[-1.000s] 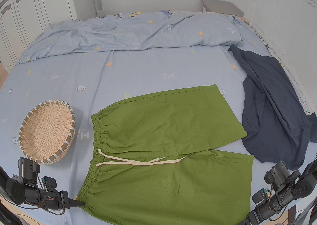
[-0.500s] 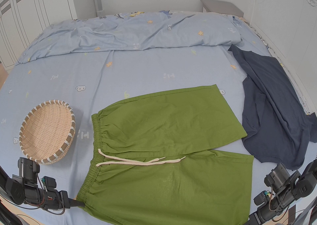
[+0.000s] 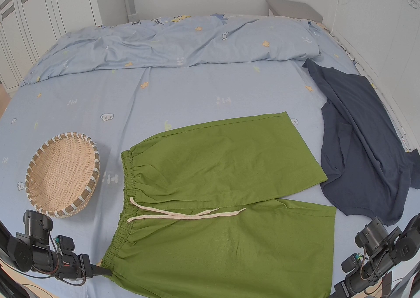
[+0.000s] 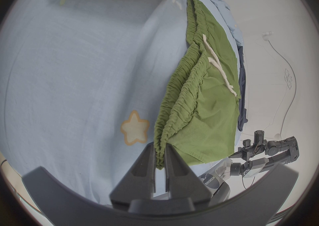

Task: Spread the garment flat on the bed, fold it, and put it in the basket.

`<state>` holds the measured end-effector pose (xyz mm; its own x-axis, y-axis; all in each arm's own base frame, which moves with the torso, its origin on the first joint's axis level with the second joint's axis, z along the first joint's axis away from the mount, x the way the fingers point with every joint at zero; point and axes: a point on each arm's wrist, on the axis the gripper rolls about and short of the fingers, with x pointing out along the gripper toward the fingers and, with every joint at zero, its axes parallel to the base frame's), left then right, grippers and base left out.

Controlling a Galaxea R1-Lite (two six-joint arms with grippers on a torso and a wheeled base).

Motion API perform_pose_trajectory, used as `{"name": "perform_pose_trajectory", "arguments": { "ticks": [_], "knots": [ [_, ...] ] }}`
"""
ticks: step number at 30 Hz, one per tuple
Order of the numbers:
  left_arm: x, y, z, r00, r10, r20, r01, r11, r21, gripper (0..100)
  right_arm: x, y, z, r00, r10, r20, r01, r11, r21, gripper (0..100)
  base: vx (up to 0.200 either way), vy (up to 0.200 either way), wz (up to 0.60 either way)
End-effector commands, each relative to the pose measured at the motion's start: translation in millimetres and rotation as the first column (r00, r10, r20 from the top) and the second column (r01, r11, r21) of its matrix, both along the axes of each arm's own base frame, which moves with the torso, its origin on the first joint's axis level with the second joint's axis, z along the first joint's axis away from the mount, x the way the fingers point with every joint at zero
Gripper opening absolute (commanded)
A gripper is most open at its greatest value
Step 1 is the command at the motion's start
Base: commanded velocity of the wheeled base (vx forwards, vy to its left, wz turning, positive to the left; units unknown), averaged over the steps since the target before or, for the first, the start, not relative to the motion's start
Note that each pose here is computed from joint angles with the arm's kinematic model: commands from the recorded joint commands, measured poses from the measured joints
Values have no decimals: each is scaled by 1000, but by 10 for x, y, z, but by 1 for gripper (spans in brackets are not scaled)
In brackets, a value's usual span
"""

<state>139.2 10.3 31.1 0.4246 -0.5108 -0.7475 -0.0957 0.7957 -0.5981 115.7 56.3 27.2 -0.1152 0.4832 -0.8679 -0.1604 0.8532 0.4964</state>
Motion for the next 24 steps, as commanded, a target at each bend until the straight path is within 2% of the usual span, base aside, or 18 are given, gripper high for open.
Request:
{"name": "perform_pose_trajectory", "arguments": {
  "ticks": [1, 4, 9, 14, 15, 19, 20, 21, 22, 24],
  "knots": [
    [-36, -7, -7, 1000, 1, -24, -1, 1000, -4, 0, -34, -80, 73, 998, -47, 31, 47, 999, 9, 0, 0, 0, 0],
    [-52, -20, 2, 999, -9, -38, 8, 1000, -7, 0, -60, -123, 165, 996, -73, 45, 72, 997, 12, 0, 0, 0, 0],
    [-39, -18, 38, 999, -7, -39, 7, 1000, -10, 0, -60, -142, 296, 995, -69, 66, 68, 997, 22, 0, 0, 0, 0],
    [2, -27, 131, 1000, -10, -19, 9, 1000, -10, 0, -6, -156, 441, 987, -93, 128, 87, 995, 45, 0, 0, 0, 0],
    [49, -49, 236, 1000, -2, -22, 2, 1000, -22, 0, 45, -157, 553, 980, -106, 167, 97, 993, 60, 0, 0, 0, 0],
    [172, -122, 596, 999, 30, -31, -32, 997, -69, 0, 158, -138, 799, 976, -110, 190, 98, 993, 72, 0, 0, 0, 0],
    [172, -122, 596, 999, 30, -31, -32, 997, -69, 0, 158, -138, 799, 976, -110, 190, 98, 993, 72, 0, 0, 0, 0],
    [230, -146, 769, 999, 33, -18, -34, 996, -80, 0, 225, -126, 906, 970, -114, 214, 99, 992, 80, 0, 0, 0, 0],
    [236, -148, 782, 999, 33, -15, -34, 996, -80, 0, 232, -127, 914, 969, -116, 217, 100, 992, 81, 0, 0, 0, 0],
    [295, -155, 932, 1000, 30, 8, -29, 996, -82, 0, 346, -125, 1054, 954, -134, 269, 111, 989, 99, 0, 0, 0, 0]
  ]
}}
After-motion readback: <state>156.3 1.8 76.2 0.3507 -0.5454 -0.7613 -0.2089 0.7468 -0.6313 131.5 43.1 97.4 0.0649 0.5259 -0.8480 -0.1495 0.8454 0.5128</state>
